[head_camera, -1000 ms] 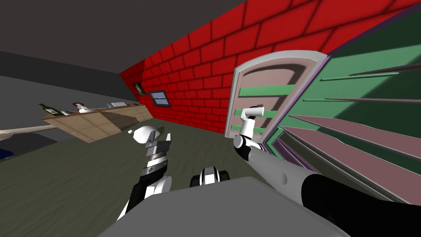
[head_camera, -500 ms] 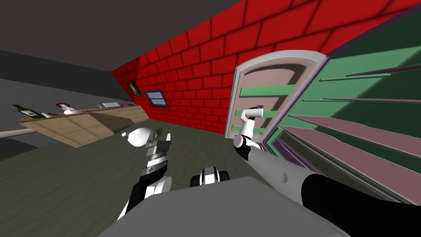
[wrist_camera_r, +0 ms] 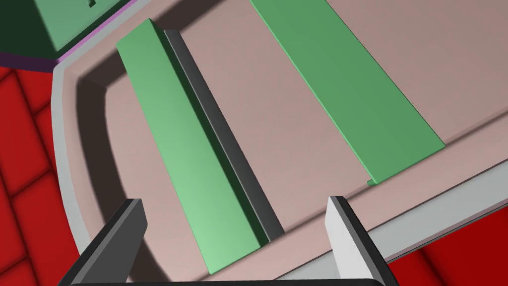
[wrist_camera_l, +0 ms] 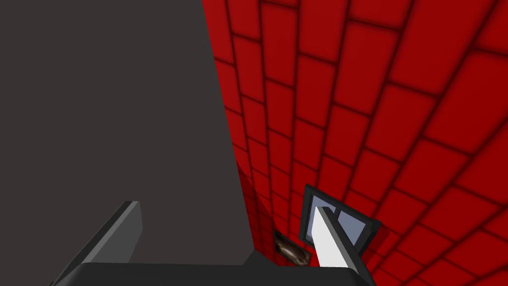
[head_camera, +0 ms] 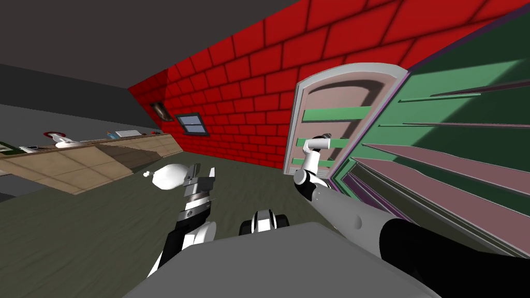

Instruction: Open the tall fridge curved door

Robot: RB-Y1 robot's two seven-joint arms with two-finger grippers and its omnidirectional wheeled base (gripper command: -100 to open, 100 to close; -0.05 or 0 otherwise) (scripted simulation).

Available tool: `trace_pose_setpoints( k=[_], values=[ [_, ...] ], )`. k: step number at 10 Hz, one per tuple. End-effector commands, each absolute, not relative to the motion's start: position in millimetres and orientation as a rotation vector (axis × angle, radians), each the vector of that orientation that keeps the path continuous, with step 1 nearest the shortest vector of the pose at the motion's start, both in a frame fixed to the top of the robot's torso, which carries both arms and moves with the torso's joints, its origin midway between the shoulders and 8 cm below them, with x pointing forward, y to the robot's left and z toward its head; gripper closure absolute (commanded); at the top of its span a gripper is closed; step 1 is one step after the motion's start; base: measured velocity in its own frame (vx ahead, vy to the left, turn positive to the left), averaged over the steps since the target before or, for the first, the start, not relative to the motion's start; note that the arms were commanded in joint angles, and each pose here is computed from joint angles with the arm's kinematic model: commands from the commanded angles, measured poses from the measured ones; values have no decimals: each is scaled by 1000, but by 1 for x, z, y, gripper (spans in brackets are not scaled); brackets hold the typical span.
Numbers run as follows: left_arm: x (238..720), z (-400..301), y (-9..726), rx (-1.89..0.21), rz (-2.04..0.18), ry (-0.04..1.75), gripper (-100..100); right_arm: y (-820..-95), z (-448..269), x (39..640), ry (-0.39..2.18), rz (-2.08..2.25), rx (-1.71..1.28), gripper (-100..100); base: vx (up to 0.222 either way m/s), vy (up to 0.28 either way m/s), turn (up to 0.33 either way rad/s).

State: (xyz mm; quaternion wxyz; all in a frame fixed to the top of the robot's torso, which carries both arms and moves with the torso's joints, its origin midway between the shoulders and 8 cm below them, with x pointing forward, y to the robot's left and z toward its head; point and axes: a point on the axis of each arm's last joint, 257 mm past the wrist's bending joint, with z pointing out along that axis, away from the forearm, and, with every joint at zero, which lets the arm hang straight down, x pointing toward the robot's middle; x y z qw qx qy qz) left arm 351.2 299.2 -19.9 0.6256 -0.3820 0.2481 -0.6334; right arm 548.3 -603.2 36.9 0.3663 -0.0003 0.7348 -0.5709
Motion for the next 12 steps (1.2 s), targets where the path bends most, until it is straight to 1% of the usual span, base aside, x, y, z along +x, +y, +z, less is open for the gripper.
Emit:
trace_pose_setpoints(
  k=[1,5,6,8,12],
  values=[
    [351,-20,299,-876,-1453,569,0,-606,34,553,1850,-1422,56,-100,71,70,-65],
    [351,-20,299,-876,-1453,569,0,-607,30,555,1834,-1397,85,-100,48,41,-29],
    [351,-20,299,-876,-1453,569,0,-620,32,554,1821,-1566,-67,-100,38,93,205],
    [351,-20,299,-876,-1453,569,0,-632,43,556,1816,-1726,-218,-100,40,94,40],
    [351,-20,299,-876,-1453,569,0,-642,58,544,1810,-1864,-272,-100,2,-5,-1]
  ],
)
